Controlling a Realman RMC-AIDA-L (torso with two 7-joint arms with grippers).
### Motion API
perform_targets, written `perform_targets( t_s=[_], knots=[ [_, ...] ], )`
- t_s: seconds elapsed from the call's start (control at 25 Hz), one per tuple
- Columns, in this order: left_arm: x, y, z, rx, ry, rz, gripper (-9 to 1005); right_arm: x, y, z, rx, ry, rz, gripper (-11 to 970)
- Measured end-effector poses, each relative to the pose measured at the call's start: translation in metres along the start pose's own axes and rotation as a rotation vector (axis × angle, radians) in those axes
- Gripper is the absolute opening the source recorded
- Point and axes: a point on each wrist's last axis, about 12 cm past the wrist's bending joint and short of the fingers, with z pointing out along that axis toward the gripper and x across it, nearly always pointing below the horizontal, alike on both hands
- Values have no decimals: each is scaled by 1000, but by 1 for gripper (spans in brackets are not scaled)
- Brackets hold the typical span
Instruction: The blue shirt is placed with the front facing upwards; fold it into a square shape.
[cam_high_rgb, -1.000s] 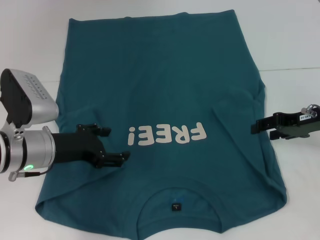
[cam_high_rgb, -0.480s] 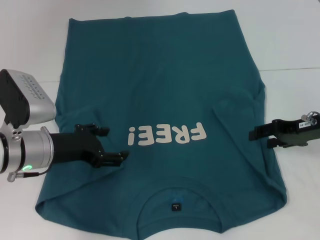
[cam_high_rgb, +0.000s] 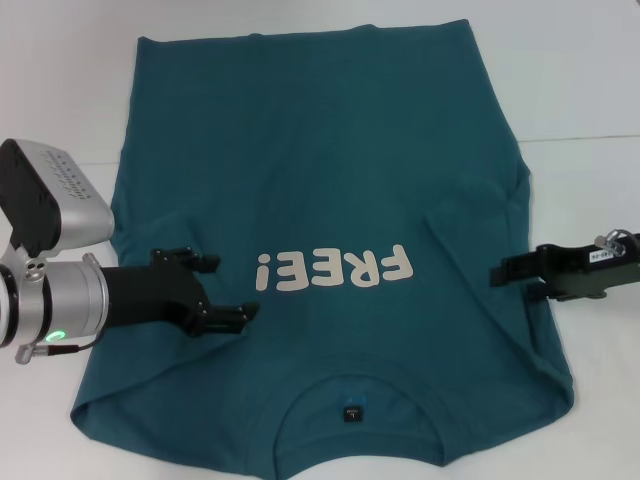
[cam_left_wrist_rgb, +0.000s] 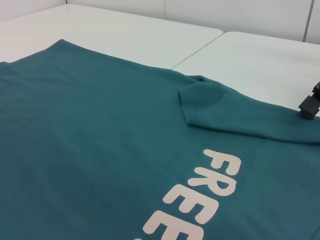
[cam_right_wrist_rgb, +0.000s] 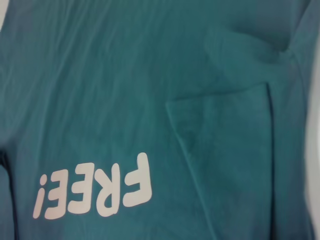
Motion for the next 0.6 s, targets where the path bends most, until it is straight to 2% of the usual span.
perform_targets(
  t_s=[0.6],
  knots=[
    [0, 1, -1, -4, 2, 2, 877, -4, 32, 20, -45, 23, -82, 693]
  ],
)
